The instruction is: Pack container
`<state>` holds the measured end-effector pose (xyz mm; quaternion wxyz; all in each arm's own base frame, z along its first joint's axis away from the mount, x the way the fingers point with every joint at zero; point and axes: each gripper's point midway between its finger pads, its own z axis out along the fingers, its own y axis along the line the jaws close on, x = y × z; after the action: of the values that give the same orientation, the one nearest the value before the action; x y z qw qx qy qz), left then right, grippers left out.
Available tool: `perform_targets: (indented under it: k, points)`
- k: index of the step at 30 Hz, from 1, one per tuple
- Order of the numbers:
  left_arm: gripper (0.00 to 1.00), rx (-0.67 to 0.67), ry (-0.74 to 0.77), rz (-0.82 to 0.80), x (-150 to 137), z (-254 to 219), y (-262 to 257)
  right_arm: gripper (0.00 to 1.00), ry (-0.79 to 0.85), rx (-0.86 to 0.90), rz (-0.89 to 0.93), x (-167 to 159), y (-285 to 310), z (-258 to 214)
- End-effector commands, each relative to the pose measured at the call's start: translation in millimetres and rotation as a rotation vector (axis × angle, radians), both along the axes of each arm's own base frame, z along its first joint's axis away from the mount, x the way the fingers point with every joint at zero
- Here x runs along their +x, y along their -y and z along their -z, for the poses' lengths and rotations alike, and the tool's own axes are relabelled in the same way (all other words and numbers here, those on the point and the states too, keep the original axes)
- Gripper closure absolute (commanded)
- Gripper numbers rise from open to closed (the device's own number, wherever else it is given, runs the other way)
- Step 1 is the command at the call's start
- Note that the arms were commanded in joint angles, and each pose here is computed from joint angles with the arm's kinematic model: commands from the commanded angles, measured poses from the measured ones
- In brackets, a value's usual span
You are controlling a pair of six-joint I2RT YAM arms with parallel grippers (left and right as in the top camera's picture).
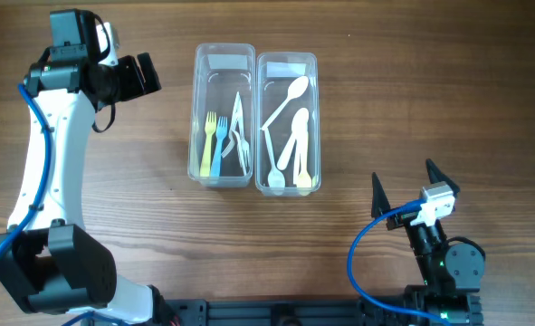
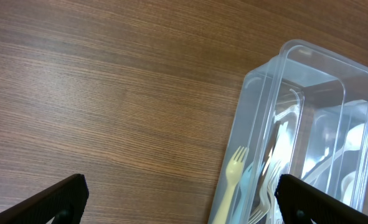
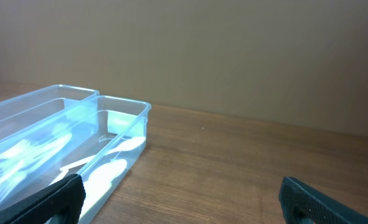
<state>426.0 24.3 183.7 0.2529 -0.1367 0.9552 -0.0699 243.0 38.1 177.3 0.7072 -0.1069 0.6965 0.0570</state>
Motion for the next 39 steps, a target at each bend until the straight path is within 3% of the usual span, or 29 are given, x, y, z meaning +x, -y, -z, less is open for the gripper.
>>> perform_targets:
  k: [1,19,23,26,32,36,39]
  points:
    - [0.0,0.005,0.026,-0.004,1.0,-10.5,-2.0,0.0,0.018,-0.008,0.013,-0.4,1.8,-3.0]
    - [0.0,0.005,0.031,-0.003,0.5,-12.4,-1.7,0.0,0.015,-0.009,0.013,-0.2,1.8,-2.3]
    - [0.0,0.021,0.183,0.001,-16.7,-73.5,2.1,0.0,0.014,-0.008,0.013,-0.2,1.8,-2.3]
    - [0.0,0.037,0.37,0.019,-49.7,-143.6,12.4,0.0,0.014,-0.008,0.013,-0.2,1.8,-2.3]
    - [0.0,0.04,0.778,0.103,-163.9,-267.1,45.5,0.0,0.015,-0.009,0.013,-0.2,1.8,-2.3]
    - [0.0,0.042,0.936,0.13,-228.3,-299.1,50.6,0.0,0.014,-0.008,0.013,-0.2,1.8,-2.3]
    - [0.0,0.056,0.985,0.108,-266.5,-293.8,45.2,0.0,0.014,-0.008,0.013,-0.2,1.8,-2.3]
